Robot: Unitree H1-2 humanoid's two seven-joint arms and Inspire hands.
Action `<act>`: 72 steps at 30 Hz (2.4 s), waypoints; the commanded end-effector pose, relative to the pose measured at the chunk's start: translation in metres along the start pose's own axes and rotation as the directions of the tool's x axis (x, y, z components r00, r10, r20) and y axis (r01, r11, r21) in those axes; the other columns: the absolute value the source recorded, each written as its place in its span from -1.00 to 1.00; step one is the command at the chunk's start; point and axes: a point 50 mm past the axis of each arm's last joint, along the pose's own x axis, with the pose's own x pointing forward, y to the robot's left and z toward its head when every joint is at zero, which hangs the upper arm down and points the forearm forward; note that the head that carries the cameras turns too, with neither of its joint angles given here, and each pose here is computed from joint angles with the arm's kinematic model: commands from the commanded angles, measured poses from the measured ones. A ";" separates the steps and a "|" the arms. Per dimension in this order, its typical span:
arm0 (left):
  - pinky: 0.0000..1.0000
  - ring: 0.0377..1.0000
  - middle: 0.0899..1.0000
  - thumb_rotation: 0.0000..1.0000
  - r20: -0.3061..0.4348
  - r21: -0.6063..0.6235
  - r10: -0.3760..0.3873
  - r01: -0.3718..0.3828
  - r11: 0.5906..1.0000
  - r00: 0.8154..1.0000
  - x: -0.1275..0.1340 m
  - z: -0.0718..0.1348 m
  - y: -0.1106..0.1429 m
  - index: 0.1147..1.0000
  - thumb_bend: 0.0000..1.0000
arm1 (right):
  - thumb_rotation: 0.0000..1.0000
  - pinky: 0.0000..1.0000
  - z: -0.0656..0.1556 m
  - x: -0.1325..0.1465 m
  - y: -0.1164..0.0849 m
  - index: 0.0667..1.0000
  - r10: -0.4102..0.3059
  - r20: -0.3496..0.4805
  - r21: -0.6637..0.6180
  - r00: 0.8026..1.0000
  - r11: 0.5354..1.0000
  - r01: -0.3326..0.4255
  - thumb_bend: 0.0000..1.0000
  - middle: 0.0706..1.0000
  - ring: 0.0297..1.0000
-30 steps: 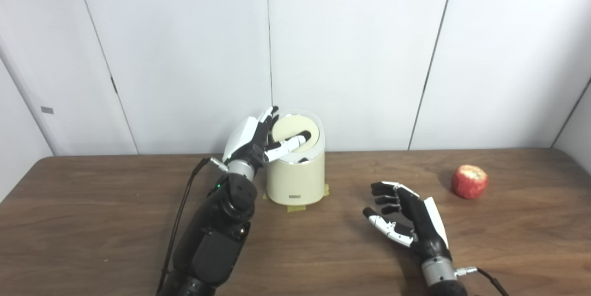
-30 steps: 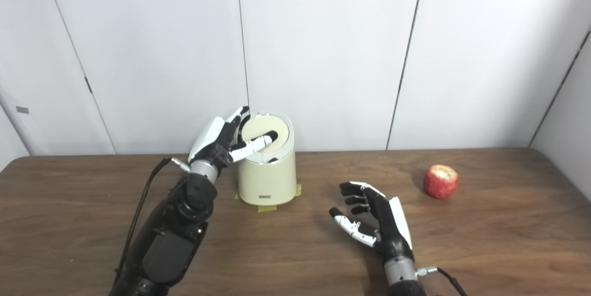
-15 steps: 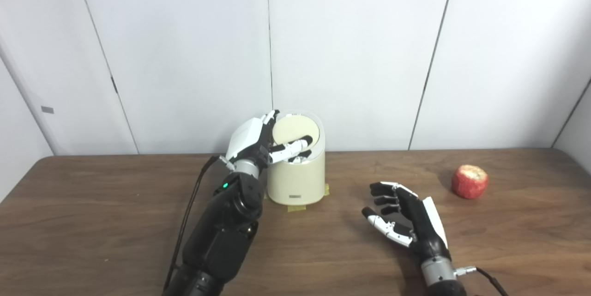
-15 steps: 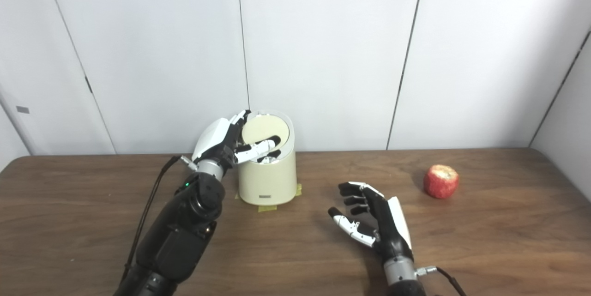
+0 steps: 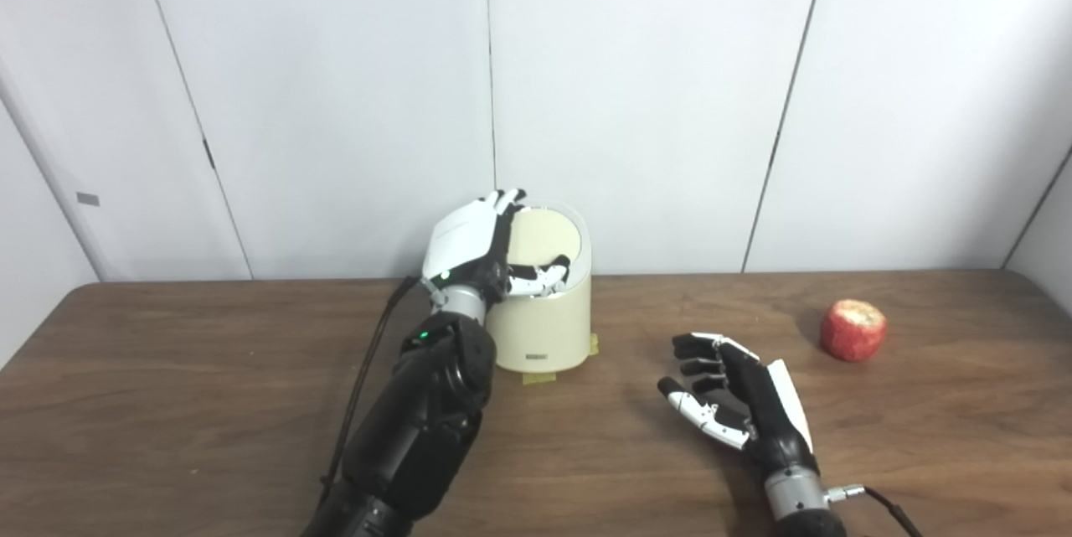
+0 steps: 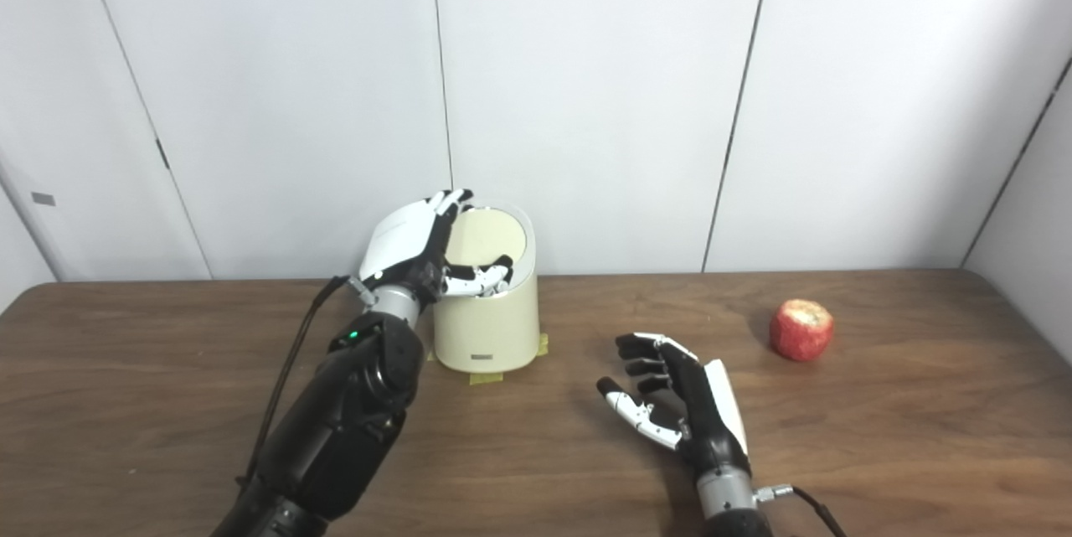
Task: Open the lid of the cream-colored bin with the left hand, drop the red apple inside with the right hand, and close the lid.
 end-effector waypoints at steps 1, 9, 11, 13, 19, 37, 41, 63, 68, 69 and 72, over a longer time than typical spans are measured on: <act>0.93 0.97 0.93 -0.80 0.037 0.028 0.030 -0.031 0.999 0.999 0.004 0.014 0.013 0.85 0.48 | -0.45 0.15 0.008 0.001 0.001 0.29 -0.007 0.045 0.008 0.999 1.000 0.007 -0.42 0.33 0.30; 0.99 0.99 0.91 -0.82 0.074 0.268 -0.002 -0.018 0.963 0.997 0.000 0.015 0.013 0.87 0.76 | -0.43 0.15 0.007 0.002 0.002 0.29 -0.010 0.042 0.024 0.999 1.000 0.009 -0.41 0.33 0.30; 1.00 1.00 0.93 -0.85 0.087 0.316 0.002 -0.030 0.948 0.996 -0.001 0.016 0.013 0.88 0.84 | -0.46 0.15 0.007 0.002 0.002 0.29 -0.012 0.037 0.032 0.999 0.999 0.010 -0.41 0.32 0.29; 1.00 1.00 0.95 -0.83 0.099 0.360 -0.001 -0.035 0.932 0.995 -0.002 0.017 0.013 0.89 0.87 | -0.46 0.15 0.007 0.002 0.003 0.29 -0.010 0.039 0.031 0.999 0.999 0.009 -0.41 0.32 0.29; 1.00 0.95 0.89 -0.71 0.077 0.340 -0.001 -0.025 0.940 0.997 -0.003 0.015 0.011 0.86 0.71 | -0.49 0.16 0.010 0.001 0.003 0.29 -0.009 0.036 0.038 0.999 0.999 0.008 -0.42 0.32 0.30; 0.96 0.84 0.79 0.60 0.044 0.185 0.079 -0.086 0.979 0.996 -0.001 0.004 0.019 0.75 -0.14 | -0.45 0.16 0.008 0.001 0.002 0.30 -0.001 0.039 0.017 0.999 1.000 0.001 -0.42 0.33 0.31; 0.97 0.84 0.78 0.34 0.048 0.174 0.093 -0.100 0.980 0.994 -0.002 0.002 0.021 0.74 -0.29 | -0.47 0.15 0.009 0.001 0.002 0.30 -0.004 0.040 0.007 0.999 1.000 0.004 -0.44 0.33 0.30; 0.98 0.81 0.75 -0.19 0.035 0.199 0.095 -0.100 0.975 0.995 0.000 -0.011 0.022 0.72 -0.26 | -0.50 0.14 0.009 0.001 0.003 0.29 -0.004 0.040 0.003 0.999 1.000 0.003 -0.43 0.31 0.28; 0.96 0.79 0.74 -0.41 0.040 0.220 0.093 -0.100 0.970 0.995 0.001 -0.014 0.021 0.71 -0.22 | -0.51 0.16 0.009 0.001 0.003 0.29 -0.002 0.031 0.029 1.000 1.000 0.001 -0.42 0.33 0.30; 0.95 0.78 0.73 -0.45 0.037 0.223 0.091 -0.097 0.970 0.995 0.002 -0.015 0.021 0.71 -0.20 | -0.52 0.16 0.009 0.001 0.003 0.29 -0.001 0.032 0.024 0.999 1.000 0.000 -0.43 0.33 0.30; 0.98 0.78 0.74 -0.59 0.033 0.229 0.085 -0.091 0.969 0.996 0.003 -0.016 0.021 0.72 -0.12 | -0.51 0.16 0.009 0.001 0.003 0.29 0.000 0.035 0.023 0.999 1.000 -0.001 -0.43 0.33 0.30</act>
